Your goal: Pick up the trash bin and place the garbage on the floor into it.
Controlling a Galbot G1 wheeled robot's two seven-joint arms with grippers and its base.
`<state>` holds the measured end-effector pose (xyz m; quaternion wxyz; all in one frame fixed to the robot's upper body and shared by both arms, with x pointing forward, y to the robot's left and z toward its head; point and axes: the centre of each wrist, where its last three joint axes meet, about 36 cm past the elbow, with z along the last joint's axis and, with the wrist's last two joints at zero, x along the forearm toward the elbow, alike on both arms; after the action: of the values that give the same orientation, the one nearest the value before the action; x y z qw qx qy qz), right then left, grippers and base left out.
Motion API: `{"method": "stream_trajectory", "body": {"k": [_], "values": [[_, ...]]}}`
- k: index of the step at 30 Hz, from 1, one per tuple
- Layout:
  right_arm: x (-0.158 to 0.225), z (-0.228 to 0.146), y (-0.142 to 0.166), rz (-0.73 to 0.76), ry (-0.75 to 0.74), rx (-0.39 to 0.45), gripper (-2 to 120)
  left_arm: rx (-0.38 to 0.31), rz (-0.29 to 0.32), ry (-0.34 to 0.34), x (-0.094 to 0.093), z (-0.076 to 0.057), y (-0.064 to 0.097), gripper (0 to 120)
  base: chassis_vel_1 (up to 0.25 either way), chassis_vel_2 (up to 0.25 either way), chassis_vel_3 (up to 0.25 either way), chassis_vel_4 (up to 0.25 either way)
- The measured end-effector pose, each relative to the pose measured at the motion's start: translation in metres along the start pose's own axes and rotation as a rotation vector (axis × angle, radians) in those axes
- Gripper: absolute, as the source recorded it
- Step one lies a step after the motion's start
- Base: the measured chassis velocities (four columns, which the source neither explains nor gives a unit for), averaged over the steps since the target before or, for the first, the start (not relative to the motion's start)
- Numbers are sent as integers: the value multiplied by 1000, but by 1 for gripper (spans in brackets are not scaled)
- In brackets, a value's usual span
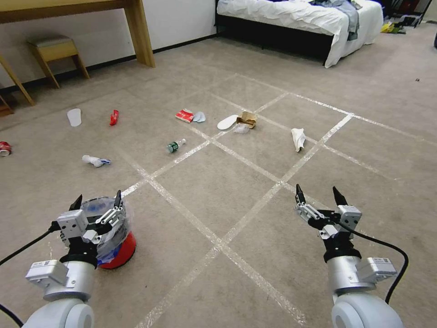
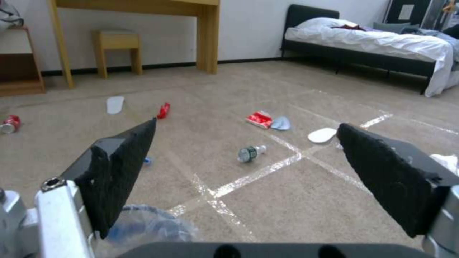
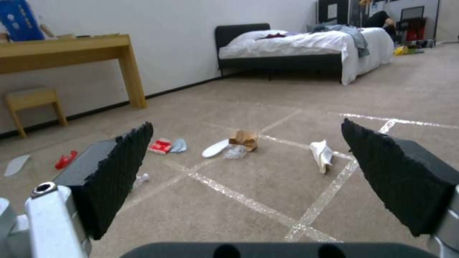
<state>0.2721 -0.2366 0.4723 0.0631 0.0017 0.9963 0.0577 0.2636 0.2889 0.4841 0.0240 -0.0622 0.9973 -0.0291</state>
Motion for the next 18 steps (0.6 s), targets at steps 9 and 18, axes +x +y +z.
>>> {"method": "stream_trajectory", "body": {"k": [9, 18], "values": [[-4, -3, -3, 11, -19, 8, 100, 10, 5, 26, 0, 8, -1, 100, 0, 0, 0, 0], [-7, -5, -8, 19, -16, 4, 100, 57, -10, 101, 2, 1, 9, 100, 0, 0, 0, 0]]}}
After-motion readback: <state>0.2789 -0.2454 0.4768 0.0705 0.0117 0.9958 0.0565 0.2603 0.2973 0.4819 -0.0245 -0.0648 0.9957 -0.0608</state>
